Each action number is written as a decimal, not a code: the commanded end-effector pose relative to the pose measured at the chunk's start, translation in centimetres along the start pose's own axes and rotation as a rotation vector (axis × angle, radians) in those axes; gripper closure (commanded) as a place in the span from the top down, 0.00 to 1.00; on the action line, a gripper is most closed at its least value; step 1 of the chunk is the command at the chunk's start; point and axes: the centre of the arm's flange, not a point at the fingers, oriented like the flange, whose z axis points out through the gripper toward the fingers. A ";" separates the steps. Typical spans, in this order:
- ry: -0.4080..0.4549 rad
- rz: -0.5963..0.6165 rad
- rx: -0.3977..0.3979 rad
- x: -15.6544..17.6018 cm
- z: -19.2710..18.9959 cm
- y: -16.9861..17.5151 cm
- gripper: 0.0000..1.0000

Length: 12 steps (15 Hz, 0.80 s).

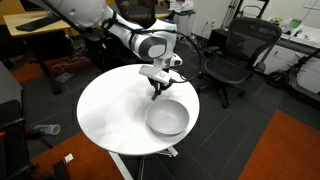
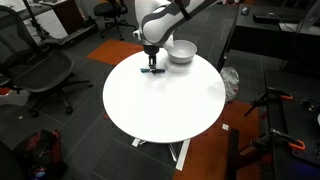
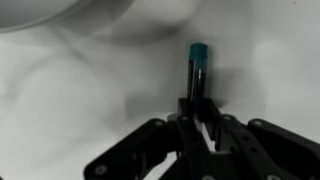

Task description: Put the green marker inside the grey bowl

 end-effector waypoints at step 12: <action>0.049 0.218 -0.089 -5.1 -16.9 -0.3 0.05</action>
